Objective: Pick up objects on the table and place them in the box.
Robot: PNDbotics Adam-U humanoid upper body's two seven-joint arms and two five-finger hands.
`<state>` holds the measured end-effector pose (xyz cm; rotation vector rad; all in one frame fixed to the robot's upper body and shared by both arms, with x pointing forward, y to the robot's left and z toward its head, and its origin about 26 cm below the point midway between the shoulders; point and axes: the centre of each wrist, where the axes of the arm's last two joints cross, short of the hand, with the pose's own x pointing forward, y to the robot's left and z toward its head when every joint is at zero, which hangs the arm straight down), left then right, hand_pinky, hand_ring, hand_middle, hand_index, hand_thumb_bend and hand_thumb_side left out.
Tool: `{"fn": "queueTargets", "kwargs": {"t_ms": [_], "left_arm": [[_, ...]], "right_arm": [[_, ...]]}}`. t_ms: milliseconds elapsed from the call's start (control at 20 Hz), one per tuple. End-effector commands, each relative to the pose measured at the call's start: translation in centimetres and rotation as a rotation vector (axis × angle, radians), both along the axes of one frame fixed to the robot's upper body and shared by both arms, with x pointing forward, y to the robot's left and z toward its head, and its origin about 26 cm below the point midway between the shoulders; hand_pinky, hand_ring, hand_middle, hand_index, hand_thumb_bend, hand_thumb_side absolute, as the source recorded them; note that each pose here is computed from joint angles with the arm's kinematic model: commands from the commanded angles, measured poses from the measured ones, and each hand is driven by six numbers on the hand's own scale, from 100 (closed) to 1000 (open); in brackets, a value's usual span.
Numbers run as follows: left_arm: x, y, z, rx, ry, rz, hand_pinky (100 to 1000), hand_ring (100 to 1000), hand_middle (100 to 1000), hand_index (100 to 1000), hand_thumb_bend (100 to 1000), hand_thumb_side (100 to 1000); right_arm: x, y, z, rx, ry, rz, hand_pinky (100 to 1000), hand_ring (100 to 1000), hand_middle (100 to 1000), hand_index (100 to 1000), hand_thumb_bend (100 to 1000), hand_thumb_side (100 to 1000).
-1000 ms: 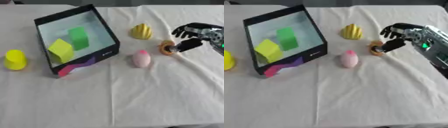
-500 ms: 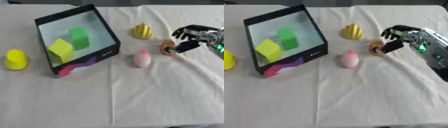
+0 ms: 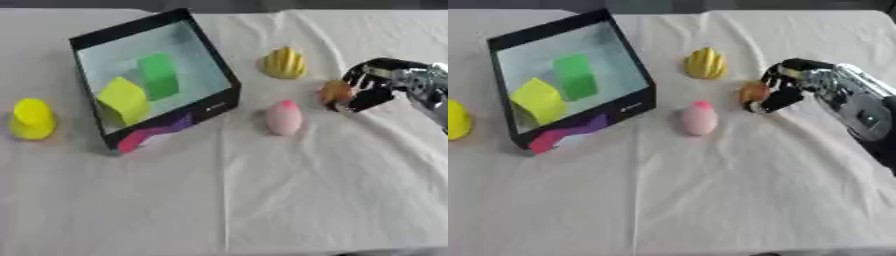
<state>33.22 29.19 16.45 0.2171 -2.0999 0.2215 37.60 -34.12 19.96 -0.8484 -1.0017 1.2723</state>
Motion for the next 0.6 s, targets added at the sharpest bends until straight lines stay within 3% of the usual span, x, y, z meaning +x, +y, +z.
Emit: {"fn": "queueTargets", "kwargs": {"t_ms": [50,450,600], "left_arm": [[0.0,0.3,0.9,0.031,-0.024,0.000,754,752,705,726,100,734],[0.1,0.1,1.0,0.028,-0.026,-0.006,754,753,699,724,100,733],[0.1,0.1,1.0,0.030,-0.025,-0.008,754,753,697,723,100,734]], "right_arm": [[0.1,-0.4,1.1,-0.016,-0.035,-0.007,786,784,737,818,422,511],[0.6,-0.1,0.0,-0.011,-0.034,-0.010,763,767,719,802,404,416],[0.6,-0.3,-0.2,0.000,-0.028,-0.011,747,744,696,786,311,346]]}}
